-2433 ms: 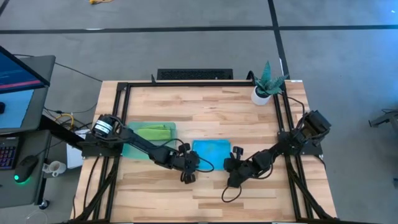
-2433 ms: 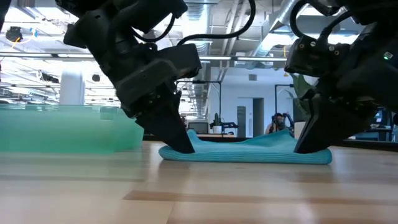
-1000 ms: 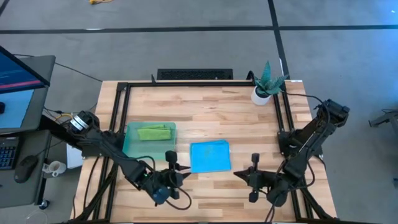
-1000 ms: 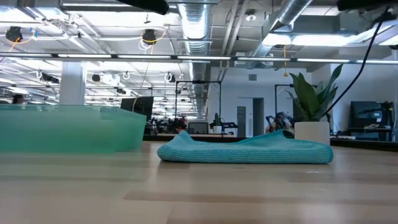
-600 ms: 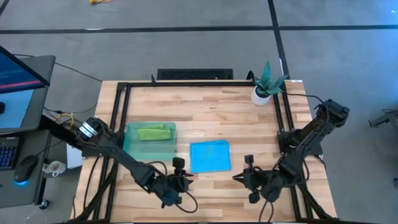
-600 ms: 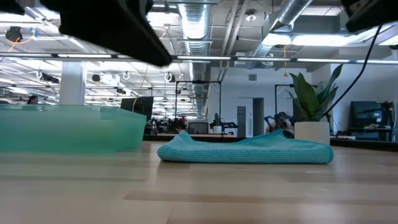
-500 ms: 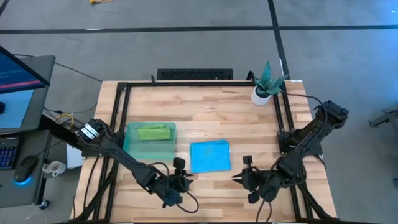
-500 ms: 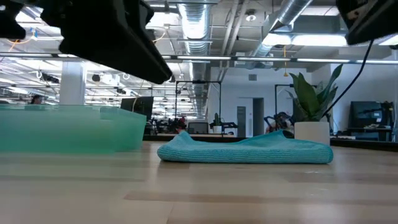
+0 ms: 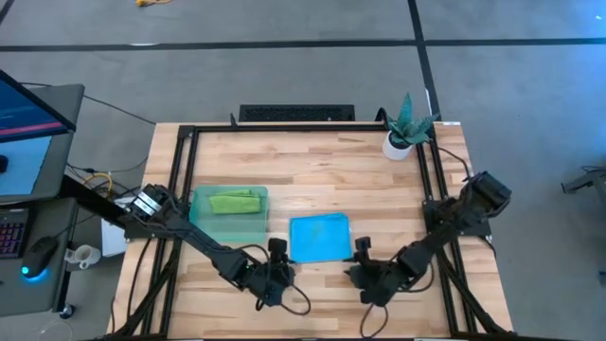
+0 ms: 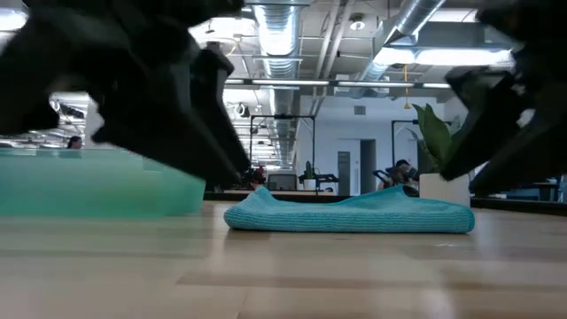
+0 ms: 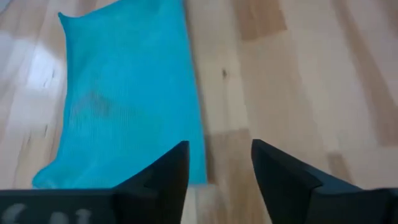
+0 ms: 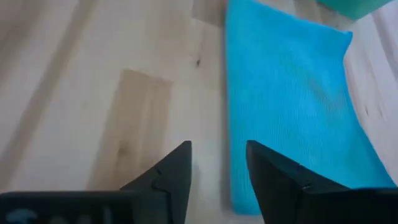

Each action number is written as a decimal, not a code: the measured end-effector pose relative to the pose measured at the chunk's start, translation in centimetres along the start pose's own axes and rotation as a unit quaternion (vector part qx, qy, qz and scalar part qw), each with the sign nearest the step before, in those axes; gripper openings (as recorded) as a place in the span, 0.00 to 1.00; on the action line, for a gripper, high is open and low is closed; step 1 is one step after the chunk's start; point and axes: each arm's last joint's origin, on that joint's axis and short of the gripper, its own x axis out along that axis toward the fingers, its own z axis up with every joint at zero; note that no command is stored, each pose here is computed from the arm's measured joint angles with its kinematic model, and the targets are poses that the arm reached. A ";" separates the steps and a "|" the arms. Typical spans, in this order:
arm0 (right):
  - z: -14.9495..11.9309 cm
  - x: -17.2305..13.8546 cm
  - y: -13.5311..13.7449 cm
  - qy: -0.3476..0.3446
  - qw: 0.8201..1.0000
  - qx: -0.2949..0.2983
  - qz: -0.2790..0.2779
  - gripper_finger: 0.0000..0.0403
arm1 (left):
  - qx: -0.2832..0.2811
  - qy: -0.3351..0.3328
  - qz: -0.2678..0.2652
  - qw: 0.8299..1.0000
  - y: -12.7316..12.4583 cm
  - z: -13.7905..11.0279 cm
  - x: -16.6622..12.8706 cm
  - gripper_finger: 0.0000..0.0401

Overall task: Roll microfiber towels into tight, uniform cylinder then place into a basket
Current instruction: Roll the blue towel

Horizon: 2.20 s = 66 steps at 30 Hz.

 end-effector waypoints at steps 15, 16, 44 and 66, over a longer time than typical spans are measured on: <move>-1.4 2.5 -1.1 0.065 0.996 0.047 -0.035 0.50 | -0.032 0.046 0.004 0.998 1.9 -1.1 3.6 0.48; -1.4 2.6 -1.1 0.067 0.996 0.048 -0.034 0.50 | -0.034 0.048 0.005 0.998 2.1 -1.1 3.7 0.48; -1.4 3.7 -3.0 0.114 0.986 0.118 0.004 0.02 | -0.028 0.092 -0.009 0.995 2.2 -2.5 5.9 0.02; 2.2 0.3 -0.9 0.109 0.938 0.251 0.215 0.02 | -0.286 0.145 -0.238 0.917 2.5 2.5 2.2 0.01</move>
